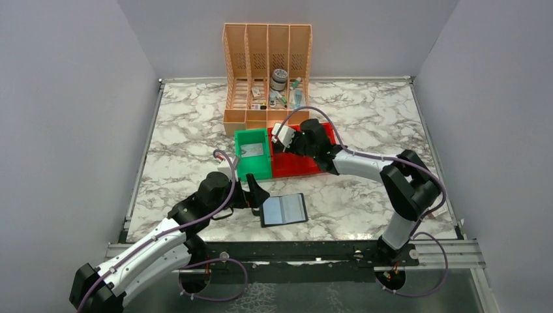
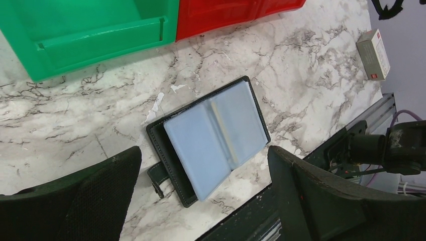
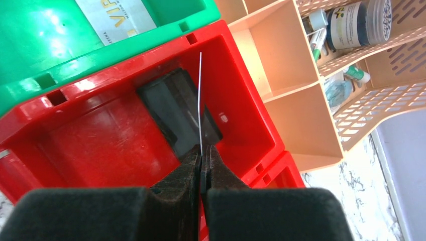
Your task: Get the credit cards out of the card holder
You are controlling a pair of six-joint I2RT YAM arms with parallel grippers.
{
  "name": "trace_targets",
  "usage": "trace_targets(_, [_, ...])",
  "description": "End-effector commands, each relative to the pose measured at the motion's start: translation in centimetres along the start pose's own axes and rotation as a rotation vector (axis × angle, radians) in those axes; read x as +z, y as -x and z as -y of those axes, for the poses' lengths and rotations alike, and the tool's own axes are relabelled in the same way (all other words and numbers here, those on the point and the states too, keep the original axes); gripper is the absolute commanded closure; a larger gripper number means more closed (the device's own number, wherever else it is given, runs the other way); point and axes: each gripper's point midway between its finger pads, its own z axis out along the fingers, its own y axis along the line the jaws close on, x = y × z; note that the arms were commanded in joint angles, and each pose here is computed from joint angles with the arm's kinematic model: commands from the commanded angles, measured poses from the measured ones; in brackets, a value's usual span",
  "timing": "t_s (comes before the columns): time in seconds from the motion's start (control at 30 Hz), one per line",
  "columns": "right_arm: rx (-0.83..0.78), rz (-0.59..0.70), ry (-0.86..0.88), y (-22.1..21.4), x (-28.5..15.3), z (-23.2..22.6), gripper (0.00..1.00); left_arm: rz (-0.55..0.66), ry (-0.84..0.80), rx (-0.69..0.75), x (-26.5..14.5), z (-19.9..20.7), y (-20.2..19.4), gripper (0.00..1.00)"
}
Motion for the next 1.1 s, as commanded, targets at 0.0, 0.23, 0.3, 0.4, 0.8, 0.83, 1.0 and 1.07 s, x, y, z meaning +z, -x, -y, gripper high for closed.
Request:
trace_targets(0.0, [-0.060, -0.050, -0.015, -0.2, 0.9, 0.9, 0.99, 0.045, 0.017, 0.025, -0.8, 0.5, 1.8, 0.01])
trace_targets(0.23, [-0.089, -0.141, 0.031, -1.6, 2.5, 0.1, 0.98, 0.045, 0.039, 0.038, -1.0, 0.3, 2.1, 0.01])
trace_targets(0.3, [-0.107, -0.159, 0.032, -2.0, 2.9, -0.1, 0.97, 0.045, 0.044, 0.039, -1.0, 0.2, 2.1, 0.01])
trace_targets(0.4, [-0.117, -0.156, 0.013, -1.9, 3.3, 0.1, 0.96, 0.045, 0.044, 0.040, -1.0, 0.2, 2.1, 0.01])
trace_targets(0.8, [-0.173, -0.188, -0.015, -2.9, 4.2, 0.3, 0.92, 0.054, 0.033, 0.043, -1.5, 0.6, 2.5, 0.01])
trace_targets(0.83, [-0.176, -0.181, -0.012, -2.8, 4.2, 0.3, 0.92, 0.055, 0.031, 0.041, -1.6, 0.6, 2.4, 0.01])
trace_targets(1.0, [-0.208, -0.169, 0.048, -2.6, 4.5, -0.6, 0.91, 0.057, 0.029, 0.036, -1.7, 0.6, 2.4, 0.01])
trace_targets(1.07, [-0.211, -0.169, 0.061, -2.7, 4.5, -0.8, 0.88, 0.056, 0.031, 0.035, -1.7, 0.6, 2.4, 0.01])
